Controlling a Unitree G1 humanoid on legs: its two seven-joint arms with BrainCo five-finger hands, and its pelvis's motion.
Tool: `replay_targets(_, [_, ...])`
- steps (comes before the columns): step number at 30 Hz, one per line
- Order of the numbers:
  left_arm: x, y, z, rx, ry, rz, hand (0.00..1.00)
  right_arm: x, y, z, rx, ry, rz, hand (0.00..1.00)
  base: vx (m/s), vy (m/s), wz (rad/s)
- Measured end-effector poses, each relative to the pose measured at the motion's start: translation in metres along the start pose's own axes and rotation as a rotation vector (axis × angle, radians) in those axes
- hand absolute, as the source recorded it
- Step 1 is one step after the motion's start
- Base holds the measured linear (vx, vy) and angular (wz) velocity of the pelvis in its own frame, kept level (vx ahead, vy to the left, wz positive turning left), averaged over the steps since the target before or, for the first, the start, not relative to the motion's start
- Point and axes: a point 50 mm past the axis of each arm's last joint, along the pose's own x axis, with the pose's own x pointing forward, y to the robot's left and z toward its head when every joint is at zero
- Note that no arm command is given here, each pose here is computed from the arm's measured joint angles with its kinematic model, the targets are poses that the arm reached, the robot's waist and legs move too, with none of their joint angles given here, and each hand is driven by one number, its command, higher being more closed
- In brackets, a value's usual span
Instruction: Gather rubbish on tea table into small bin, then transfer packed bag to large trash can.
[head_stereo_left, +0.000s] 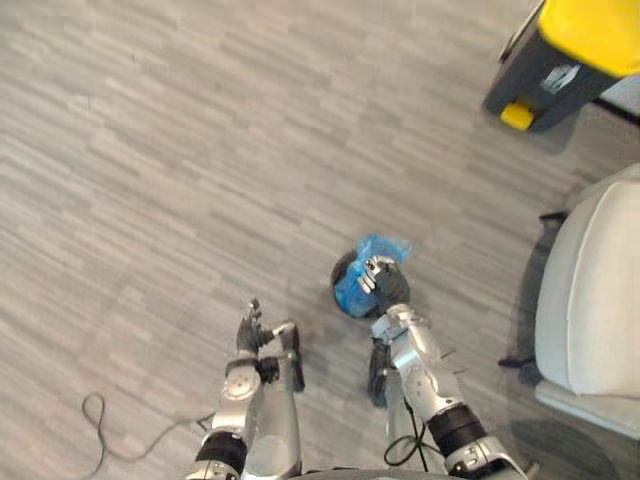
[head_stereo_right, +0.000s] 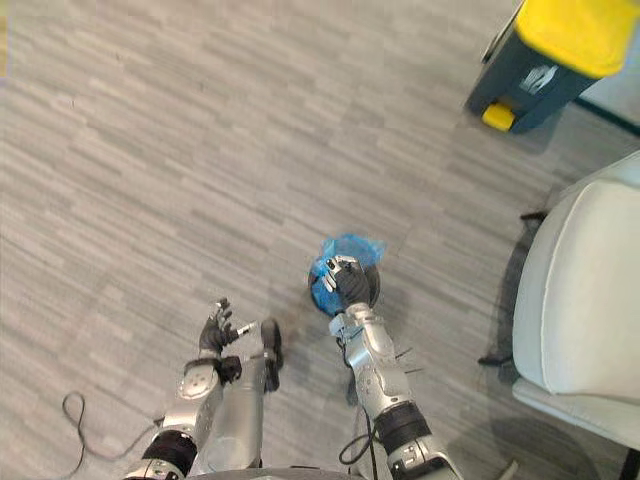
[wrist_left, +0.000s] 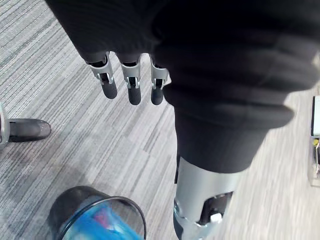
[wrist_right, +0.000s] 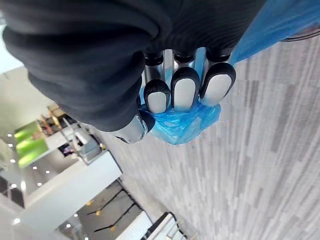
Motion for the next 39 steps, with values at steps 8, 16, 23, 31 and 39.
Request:
replay_targets(8, [-0.004, 0.018, -0.015, 0.055, 0.053, 0.019, 0.00, 0.004, 0.012, 0.025, 0.001, -0.122, 0.051, 1.00, -0.03, 0.049, -0.54])
replay_targets(16, [-0.018, 0.021, -0.008, 0.019, -0.036, 0.039, 0.00, 0.007, 0.052, 0.053, -0.268, -0.283, 0.156, 1.00, -0.25, -0.087, 0.16])
replay_targets(23, [-0.038, -0.026, 0.008, -0.049, -0.160, -0.100, 0.00, 0.012, 0.039, 0.087, -0.529, -0.408, 0.084, 1.00, -0.41, -0.131, 0.38])
replay_targets(31, [-0.041, -0.021, 0.076, -0.025, -0.481, -0.141, 0.00, 0.021, 0.046, 0.098, -0.588, -0.433, 0.130, 1.00, -0.22, 0.041, 0.20])
replay_targets(39, [-0.034, -0.042, 0.118, 0.173, -0.653, -0.252, 0.00, 0.019, 0.094, 0.083, -0.570, -0.415, 0.383, 1.00, -0.03, 0.137, -0.13])
